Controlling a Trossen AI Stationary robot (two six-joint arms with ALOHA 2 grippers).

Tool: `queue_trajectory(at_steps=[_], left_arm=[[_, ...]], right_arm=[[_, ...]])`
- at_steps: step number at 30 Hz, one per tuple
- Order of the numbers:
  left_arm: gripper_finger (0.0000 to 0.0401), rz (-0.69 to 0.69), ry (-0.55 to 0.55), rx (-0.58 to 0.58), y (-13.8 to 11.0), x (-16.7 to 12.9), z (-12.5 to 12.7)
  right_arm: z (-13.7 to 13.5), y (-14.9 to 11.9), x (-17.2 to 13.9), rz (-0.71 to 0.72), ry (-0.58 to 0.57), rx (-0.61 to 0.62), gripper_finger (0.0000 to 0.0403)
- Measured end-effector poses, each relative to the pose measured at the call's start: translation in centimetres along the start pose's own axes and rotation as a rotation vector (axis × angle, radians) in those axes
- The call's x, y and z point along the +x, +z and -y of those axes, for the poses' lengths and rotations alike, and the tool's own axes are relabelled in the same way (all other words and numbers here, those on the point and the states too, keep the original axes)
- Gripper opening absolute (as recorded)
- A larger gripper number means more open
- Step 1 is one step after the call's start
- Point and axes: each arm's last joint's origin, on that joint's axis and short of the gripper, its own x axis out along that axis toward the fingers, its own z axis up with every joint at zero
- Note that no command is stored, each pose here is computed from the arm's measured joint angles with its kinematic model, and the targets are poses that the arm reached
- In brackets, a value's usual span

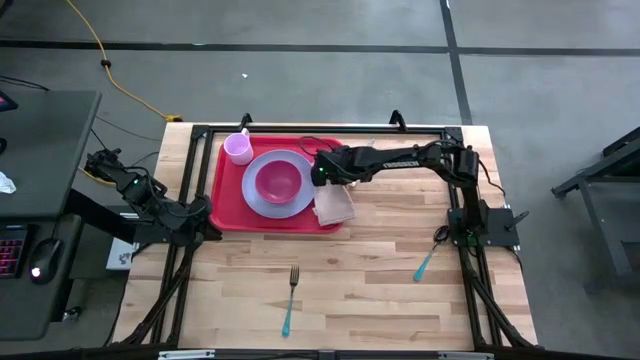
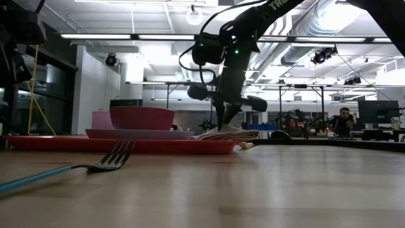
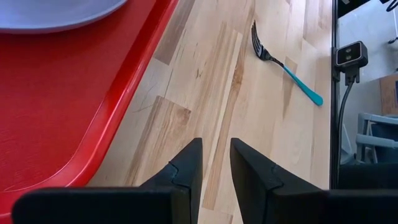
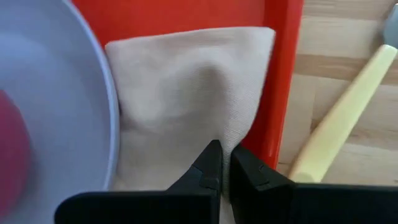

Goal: Set up tray
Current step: Put the brown napkin on the red tray to the right of the purple plate

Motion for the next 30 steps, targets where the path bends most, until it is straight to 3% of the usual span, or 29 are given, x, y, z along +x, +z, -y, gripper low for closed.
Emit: queue_trajectory(at_steps=[19,30], left_arm=[[0.0111,0.002,0.001,0.000,0.0,0.0,0.0],[0.0111,0.000,0.000,0.001,0.0,0.0,0.0]], right_arm=[[-0.6,-0.9,2.1,-0.003,0.012,0.188,0.0000],[0.1,-1.2,2.0,0.008,-0.067,0.254,0.0000]])
